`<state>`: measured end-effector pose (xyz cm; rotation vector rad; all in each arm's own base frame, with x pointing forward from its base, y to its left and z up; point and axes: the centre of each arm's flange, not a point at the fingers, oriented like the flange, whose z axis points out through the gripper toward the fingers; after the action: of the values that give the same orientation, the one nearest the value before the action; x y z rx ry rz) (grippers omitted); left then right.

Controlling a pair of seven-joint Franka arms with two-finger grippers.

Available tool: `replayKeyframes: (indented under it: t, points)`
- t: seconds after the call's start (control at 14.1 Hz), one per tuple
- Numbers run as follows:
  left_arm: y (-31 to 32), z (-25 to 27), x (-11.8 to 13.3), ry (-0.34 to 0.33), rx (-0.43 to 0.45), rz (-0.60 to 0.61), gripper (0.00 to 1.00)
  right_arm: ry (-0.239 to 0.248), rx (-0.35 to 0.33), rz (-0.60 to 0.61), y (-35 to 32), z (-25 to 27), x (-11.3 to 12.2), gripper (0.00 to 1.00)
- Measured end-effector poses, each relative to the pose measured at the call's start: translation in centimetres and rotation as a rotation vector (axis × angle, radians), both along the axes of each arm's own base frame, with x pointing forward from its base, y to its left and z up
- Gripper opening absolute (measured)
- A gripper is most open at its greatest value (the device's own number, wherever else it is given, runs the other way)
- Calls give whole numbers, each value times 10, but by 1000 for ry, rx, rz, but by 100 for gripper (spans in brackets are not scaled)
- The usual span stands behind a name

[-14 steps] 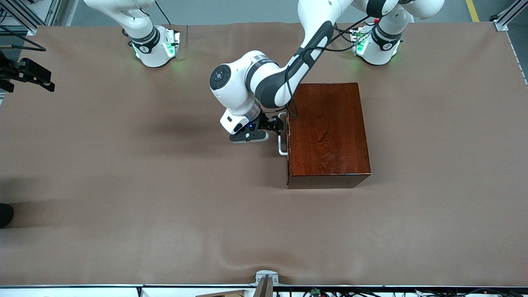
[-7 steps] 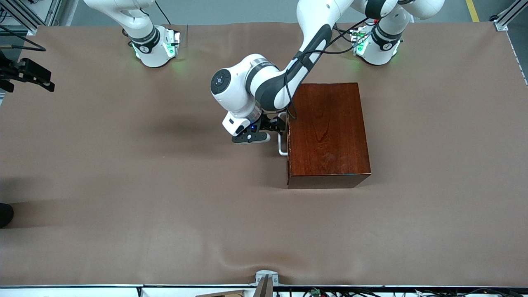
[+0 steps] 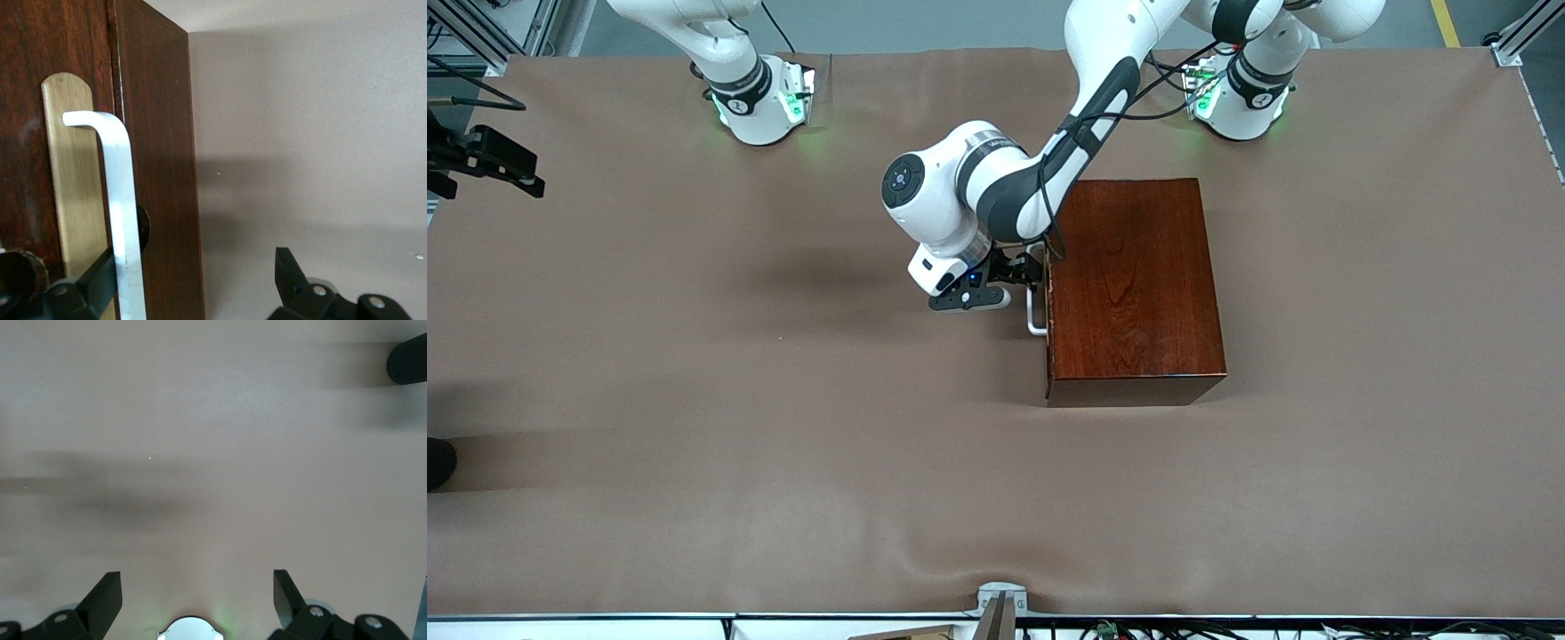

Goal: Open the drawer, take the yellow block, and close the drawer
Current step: 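Pull the drawer outward by its handle with the left gripper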

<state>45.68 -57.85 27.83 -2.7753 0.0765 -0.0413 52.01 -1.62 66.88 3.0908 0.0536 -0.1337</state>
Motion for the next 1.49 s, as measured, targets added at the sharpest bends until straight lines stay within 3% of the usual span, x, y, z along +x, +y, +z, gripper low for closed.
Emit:
replayKeyframes:
  t: [0.57,1.49]
  points:
    - [-13,5,1,-66,-84,58,100,0,0,-1,0,0,0,100]
    - [-20,10,6,-99,-172,141,100,7,-1,-2,-1,-4,2,100]
